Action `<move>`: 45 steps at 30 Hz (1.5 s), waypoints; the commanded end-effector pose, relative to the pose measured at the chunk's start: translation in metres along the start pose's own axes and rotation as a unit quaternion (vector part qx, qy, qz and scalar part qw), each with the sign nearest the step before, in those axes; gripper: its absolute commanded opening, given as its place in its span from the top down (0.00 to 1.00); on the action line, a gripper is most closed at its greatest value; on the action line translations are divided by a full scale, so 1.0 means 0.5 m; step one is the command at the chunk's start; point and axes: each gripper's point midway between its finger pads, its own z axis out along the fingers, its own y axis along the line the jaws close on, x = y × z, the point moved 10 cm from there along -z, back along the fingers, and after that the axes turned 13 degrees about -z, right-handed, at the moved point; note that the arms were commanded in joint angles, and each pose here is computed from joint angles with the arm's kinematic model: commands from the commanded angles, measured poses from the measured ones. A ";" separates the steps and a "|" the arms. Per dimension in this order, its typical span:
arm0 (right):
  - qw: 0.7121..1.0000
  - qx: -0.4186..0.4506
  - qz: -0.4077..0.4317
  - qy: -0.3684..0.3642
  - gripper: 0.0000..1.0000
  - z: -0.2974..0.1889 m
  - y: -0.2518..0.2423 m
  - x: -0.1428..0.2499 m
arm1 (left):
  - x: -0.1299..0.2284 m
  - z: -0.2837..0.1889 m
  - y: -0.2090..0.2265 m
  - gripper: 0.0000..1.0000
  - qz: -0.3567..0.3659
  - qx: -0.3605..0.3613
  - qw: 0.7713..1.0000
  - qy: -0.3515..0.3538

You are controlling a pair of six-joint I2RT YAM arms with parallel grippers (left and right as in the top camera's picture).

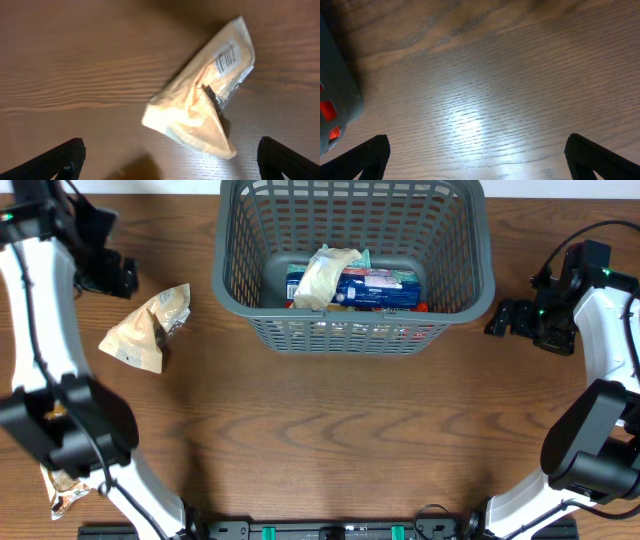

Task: Pack container
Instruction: 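Move the left gripper back to the remaining beige pouches and grasp one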

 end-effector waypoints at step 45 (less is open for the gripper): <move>1.000 -0.008 -0.016 0.013 0.01 0.001 0.009 0.008 | 0.049 0.235 -0.093 0.94 -0.054 0.160 0.965 0.200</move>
